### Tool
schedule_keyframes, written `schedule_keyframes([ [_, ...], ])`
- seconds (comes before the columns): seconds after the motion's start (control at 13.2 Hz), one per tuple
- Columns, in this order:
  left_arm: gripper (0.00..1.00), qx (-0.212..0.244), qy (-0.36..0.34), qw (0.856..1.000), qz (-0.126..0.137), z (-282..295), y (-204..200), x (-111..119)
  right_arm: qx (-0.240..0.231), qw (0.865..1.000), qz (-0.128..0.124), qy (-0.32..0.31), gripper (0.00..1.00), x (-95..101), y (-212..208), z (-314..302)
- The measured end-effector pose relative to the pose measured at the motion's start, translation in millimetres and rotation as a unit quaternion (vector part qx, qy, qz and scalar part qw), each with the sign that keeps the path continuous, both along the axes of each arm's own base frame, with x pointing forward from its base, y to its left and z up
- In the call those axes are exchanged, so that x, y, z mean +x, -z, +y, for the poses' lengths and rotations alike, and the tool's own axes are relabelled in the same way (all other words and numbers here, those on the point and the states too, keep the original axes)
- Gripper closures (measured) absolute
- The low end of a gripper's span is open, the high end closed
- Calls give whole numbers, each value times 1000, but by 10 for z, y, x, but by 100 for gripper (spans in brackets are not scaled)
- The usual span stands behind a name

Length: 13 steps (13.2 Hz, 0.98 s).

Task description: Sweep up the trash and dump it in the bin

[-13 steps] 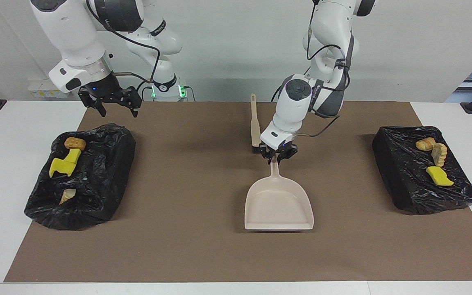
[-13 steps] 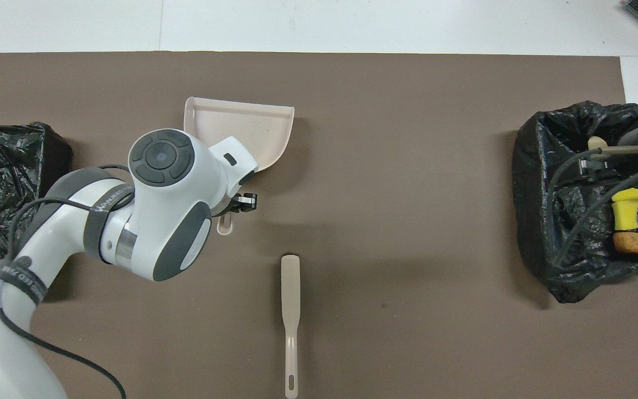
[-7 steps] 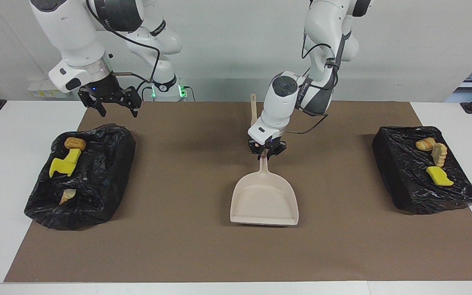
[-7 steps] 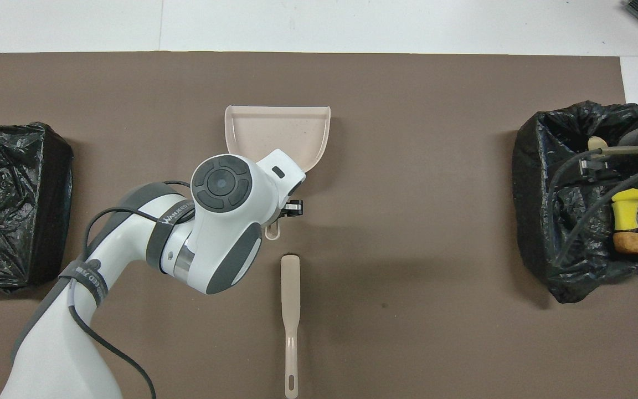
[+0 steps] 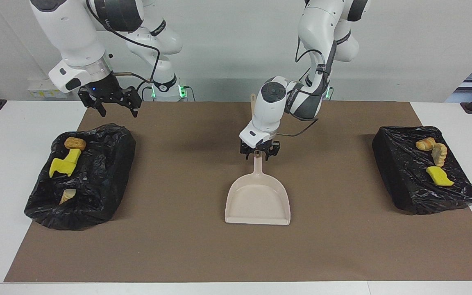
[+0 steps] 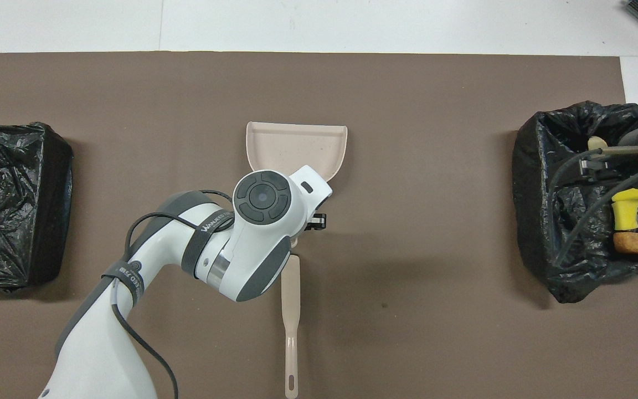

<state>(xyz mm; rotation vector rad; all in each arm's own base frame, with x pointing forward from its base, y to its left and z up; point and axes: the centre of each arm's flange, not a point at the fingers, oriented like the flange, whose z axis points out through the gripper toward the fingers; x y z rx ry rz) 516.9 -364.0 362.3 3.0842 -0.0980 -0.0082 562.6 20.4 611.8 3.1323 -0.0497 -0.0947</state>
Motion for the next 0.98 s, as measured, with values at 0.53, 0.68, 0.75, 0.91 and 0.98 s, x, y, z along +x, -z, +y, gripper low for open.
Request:
schedule_keyframes([
  [0.53, 0, 24, 62, 998, 8, 1081, -876, 236, 0, 1000, 0, 0, 0, 0, 0, 0],
  [0.68, 0, 23, 93, 995, 6, 1619, -1279, 254, 0, 1000, 0, 0, 0, 0, 0, 0],
  [0.75, 0, 22, 106, 994, 2, 1873, -1466, 245, 0, 1000, 0, 0, 0, 0, 0, 0],
  [0.91, 0, 26, 119, 993, -10, 2351, -1822, 192, 0, 1000, 0, 0, 0, 0, 0, 0],
  [0.98, 0, 39, 120, 992, -17, 2536, -1976, 158, 0, 1000, 0, 0, 0, 0, 0, 0],
])
